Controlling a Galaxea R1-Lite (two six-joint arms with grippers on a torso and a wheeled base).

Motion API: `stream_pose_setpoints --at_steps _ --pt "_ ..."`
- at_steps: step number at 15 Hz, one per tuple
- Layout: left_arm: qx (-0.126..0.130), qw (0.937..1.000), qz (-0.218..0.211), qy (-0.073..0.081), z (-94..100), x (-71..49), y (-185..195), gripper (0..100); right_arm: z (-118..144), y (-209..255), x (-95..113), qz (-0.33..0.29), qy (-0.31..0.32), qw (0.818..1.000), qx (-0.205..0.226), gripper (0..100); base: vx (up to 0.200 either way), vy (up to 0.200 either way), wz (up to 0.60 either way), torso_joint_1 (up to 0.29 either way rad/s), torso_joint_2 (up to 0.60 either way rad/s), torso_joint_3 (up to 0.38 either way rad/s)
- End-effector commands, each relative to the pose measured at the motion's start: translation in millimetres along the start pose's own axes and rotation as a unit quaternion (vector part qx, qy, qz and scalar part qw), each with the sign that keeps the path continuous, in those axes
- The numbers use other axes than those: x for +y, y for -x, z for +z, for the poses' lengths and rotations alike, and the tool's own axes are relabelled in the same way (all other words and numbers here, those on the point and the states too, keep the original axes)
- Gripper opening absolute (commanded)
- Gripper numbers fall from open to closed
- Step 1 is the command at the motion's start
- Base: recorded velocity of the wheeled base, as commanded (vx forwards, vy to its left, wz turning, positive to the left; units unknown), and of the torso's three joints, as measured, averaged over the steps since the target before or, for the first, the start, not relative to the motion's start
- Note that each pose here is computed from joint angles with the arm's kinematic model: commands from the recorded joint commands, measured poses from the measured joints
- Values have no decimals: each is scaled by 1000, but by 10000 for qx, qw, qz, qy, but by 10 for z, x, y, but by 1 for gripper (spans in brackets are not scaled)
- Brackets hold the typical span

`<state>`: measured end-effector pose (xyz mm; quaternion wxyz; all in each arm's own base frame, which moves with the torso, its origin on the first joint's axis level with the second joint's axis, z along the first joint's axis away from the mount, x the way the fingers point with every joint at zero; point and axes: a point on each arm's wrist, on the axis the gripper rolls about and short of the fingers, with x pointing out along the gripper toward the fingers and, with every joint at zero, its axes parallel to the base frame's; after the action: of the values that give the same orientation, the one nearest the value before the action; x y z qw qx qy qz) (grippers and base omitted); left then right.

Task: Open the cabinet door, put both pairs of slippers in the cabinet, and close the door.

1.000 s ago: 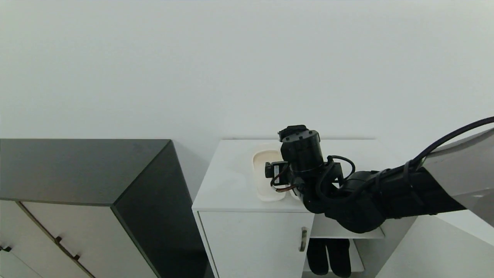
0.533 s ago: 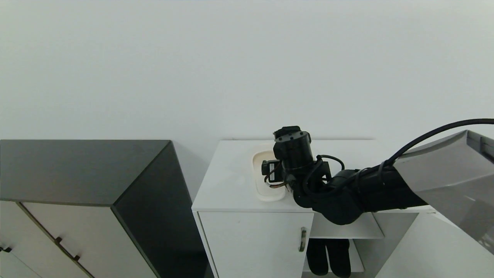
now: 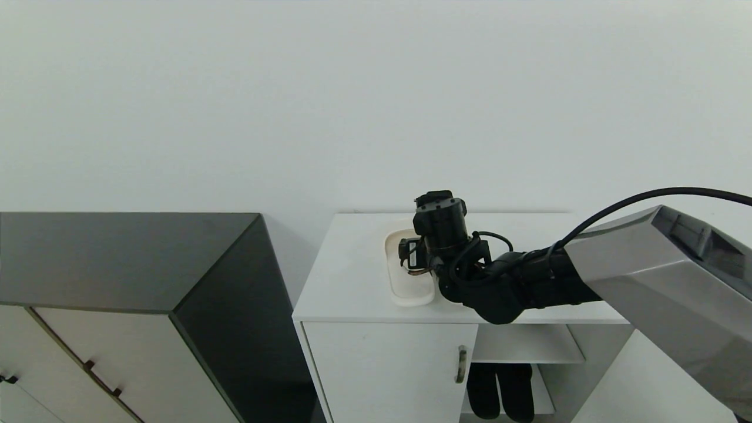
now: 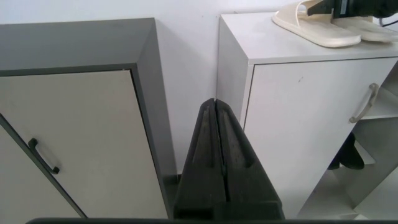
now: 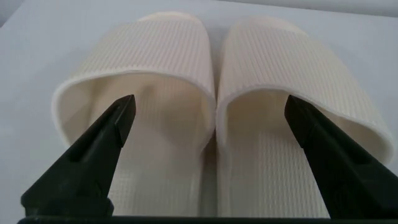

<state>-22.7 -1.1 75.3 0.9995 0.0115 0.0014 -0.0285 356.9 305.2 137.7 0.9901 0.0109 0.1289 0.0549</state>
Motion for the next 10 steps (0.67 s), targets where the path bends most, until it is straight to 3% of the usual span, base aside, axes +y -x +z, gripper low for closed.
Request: stream_pose_setpoints --at_steps 1,2,10 --pt "-2 10000 1 1 0 0 0 0 -25 -56 0 -19 -6 10000 5 100 0 0 0 0 0 0" --pt "-2 10000 1 1 0 0 0 0 -28 -67 7 -10 -11 10000 1 0 0 0 0 0 0 0" --pt "-2 10000 1 1 0 0 0 0 -22 -72 47 2 -9 10000 11 0 0 0 0 0 0 0"
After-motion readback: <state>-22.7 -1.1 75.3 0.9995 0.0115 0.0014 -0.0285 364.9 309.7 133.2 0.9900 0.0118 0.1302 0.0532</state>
